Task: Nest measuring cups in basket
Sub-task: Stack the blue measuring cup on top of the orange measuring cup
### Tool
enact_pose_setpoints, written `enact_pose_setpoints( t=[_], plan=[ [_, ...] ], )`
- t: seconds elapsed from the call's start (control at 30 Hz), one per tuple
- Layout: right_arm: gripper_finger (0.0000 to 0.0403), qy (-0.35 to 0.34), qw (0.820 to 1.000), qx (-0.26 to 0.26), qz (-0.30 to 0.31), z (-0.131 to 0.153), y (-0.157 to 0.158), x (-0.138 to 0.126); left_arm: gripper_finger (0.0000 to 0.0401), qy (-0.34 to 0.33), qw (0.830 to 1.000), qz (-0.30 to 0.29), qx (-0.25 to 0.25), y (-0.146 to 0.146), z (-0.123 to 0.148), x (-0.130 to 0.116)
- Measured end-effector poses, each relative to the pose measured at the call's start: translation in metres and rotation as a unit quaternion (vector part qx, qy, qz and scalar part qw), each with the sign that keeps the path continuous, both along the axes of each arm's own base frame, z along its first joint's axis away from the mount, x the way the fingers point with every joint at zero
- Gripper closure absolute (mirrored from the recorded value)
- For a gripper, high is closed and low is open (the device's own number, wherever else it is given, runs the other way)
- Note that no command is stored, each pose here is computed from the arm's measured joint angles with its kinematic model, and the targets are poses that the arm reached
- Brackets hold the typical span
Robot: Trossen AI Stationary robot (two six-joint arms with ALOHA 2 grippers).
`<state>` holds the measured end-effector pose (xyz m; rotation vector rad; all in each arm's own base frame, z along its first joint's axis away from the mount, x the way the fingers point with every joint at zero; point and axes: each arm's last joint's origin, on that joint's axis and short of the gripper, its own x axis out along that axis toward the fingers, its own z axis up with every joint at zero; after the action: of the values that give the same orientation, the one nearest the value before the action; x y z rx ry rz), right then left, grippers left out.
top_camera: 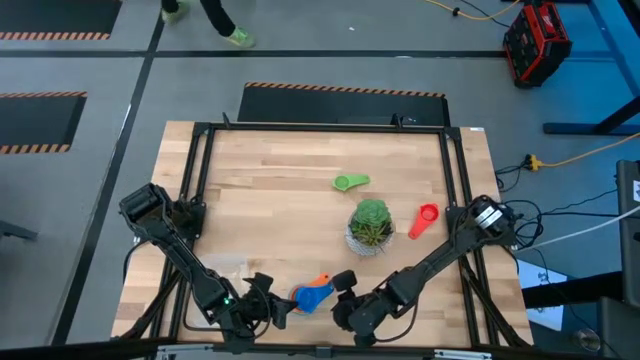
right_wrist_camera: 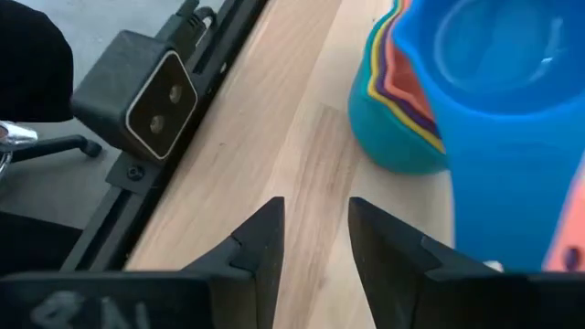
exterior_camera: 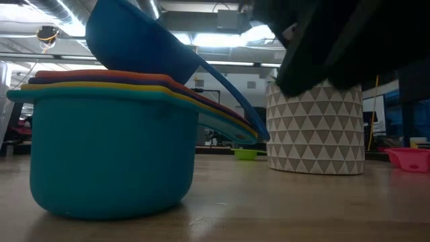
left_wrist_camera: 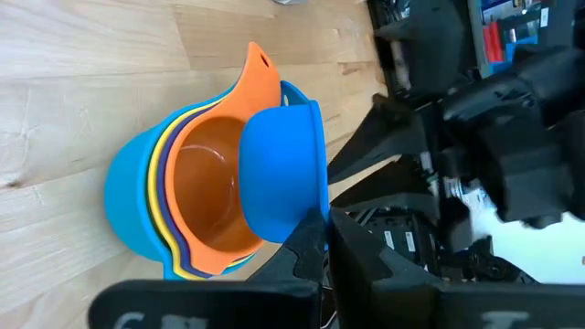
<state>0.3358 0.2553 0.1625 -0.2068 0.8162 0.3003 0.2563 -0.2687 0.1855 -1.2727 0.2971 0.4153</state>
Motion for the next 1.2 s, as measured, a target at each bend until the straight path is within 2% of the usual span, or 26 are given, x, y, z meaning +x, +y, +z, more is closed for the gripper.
enact_pose_setpoints(
  t=[0.5,0.93,1.2],
  plan=[
    [0.0275,0.002,0.999,0.001,-0.036,-0.012,-0.021,0.02,0.0401,0.004,1.0,-0.006,-0.004,0.0,0.0,0.0],
    [0.0275,-0.005,0.999,0.002,-0.043,-0.011,-0.024,0.023,0.0381,0.036,0.998,-0.051,-0.032,-0.003,-0.002,0.0],
    [0.0275,-0.007,0.999,0.003,-0.044,-0.011,-0.024,0.023,0.0375,0.042,0.997,-0.056,-0.034,-0.001,-0.002,0.003]
  ],
)
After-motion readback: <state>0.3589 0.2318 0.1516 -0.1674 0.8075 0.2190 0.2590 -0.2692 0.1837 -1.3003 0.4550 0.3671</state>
